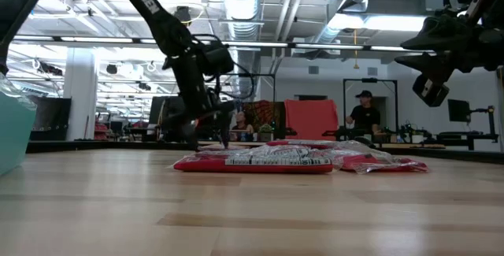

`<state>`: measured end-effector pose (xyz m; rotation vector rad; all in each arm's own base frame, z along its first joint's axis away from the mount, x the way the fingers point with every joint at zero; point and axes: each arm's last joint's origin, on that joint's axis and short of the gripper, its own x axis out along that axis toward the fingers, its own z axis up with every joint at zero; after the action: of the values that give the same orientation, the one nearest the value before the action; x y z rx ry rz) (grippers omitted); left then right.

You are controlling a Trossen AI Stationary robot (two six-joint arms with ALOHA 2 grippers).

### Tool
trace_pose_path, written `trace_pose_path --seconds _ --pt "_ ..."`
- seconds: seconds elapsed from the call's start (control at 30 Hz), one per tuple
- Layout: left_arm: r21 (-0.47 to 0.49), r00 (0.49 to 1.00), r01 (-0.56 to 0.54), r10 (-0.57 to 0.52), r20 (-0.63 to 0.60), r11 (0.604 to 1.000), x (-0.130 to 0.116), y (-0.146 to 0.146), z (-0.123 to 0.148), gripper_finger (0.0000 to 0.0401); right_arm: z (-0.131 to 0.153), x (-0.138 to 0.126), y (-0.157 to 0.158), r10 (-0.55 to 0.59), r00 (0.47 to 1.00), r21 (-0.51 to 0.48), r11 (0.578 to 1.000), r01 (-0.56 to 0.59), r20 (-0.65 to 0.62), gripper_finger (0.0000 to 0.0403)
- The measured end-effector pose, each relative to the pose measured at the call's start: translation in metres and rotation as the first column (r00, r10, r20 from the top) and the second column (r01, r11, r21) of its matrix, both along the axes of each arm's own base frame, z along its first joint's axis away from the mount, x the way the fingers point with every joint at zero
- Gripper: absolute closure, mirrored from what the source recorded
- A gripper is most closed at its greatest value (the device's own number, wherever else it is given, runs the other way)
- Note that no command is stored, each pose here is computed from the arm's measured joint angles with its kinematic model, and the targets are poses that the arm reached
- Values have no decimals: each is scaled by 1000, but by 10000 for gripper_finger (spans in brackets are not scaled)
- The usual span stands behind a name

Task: Sort popcorn bags into baskets
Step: Put the red popcorn bag into the green bin

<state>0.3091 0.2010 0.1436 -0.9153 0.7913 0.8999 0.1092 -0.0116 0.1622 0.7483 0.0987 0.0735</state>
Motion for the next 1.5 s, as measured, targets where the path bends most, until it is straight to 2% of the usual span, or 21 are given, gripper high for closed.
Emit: trace_pose_path --seconds 0.13,0.23,0.37,0.57,0.63,0.77,1.07,1.3,1.5 --pt "-23 996 -7 9 93 1000 7 4 -3 73 0 0 0 -1 1000 0 1000 1 -1 280" --pt "-47 995 -43 47 92 998 5 6 -5 106 -1 0 0 -1 1000 1 1000 1 -6 280" --pt "-66 996 -85 87 26 994 -2 8 -9 190 0 0 0 -1 1000 1 1000 1 -5 280" --pt "-51 998 -55 56 28 997 -4 12 -9 351 0 0 0 -1 1000 1 1000 1 -5 280" --pt "-48 998 -46 48 36 998 -5 14 -9 384 0 0 0 -2 1000 2 1000 2 -5 280" --pt "-83 996 -66 70 50 994 -6 15 -9 388 0 0 0 -2 1000 2 1000 2 -5 280" --pt "-159 994 29 -12 105 987 -3 -2 8 397 0 0 0 -2 1000 2 1000 2 -5 280" --pt "-168 980 170 -149 130 971 -10 -34 51 399 -1 0 0 -3 1000 2 1000 3 -11 280" --pt "-177 951 308 -301 68 935 -37 -90 102 399 -2 0 0 1 1000 4 1000 -1 -18 280"
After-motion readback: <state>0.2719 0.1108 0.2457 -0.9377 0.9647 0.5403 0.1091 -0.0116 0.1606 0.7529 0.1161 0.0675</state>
